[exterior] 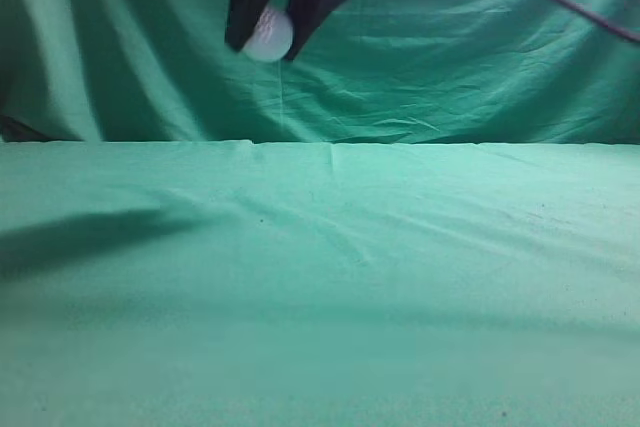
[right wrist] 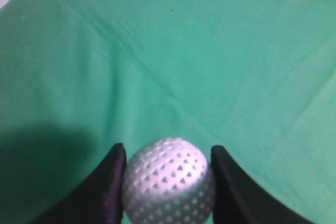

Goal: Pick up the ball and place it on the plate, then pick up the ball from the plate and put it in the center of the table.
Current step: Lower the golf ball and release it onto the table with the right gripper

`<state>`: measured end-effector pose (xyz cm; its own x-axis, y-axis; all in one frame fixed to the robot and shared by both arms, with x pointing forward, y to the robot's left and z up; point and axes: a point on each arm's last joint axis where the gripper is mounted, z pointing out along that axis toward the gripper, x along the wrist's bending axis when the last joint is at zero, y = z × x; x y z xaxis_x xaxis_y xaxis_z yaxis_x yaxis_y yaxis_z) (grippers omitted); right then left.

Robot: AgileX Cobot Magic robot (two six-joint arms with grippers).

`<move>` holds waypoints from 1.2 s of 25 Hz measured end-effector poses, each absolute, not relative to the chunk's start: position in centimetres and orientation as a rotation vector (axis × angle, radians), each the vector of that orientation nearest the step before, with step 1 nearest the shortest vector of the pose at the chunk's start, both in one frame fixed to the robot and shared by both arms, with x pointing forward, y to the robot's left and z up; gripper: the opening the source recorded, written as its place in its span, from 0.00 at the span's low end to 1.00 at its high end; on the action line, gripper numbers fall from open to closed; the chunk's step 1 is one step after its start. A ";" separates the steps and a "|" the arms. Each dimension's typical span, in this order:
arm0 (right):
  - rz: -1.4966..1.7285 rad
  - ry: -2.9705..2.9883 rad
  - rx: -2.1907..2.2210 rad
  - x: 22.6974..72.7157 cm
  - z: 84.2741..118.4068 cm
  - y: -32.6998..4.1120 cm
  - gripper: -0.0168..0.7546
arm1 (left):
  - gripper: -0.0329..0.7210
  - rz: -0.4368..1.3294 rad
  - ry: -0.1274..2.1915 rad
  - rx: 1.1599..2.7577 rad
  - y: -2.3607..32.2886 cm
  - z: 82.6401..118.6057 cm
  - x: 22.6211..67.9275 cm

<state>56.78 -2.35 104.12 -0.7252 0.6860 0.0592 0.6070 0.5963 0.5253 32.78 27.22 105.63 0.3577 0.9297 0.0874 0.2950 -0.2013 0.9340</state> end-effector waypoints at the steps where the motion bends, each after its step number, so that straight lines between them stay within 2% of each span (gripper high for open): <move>1: 0.791 2.683 1.088 57.3 103.6 -1.9 0.43 | 0.04 0.872 1.097 1.706 27.2 105.6 32.8; 11: 0.715 2.799 0.994 59.6 97.1 3.1 0.43 | 0.04 0.874 1.096 1.708 27.2 105.6 32.8; 15: 0.681 2.822 0.995 59.9 95.1 3.6 0.43 | 0.04 0.875 1.096 1.709 27.2 105.6 32.8; 20: 0.686 2.816 0.995 60.0 94.5 3.7 0.43 | 0.04 0.877 1.095 1.711 27.2 105.6 32.8; 24: 0.688 2.815 0.994 60.0 94.6 3.7 0.67 | 0.04 0.879 1.095 1.712 27.2 105.6 32.8; 26: 0.688 2.815 0.997 60.1 94.7 3.8 0.75 | 0.04 0.879 1.095 1.712 27.2 105.6 32.8; 30: 0.632 2.859 0.987 60.0 96.5 3.8 0.73 | 0.04 0.879 1.094 1.721 27.3 105.6 32.8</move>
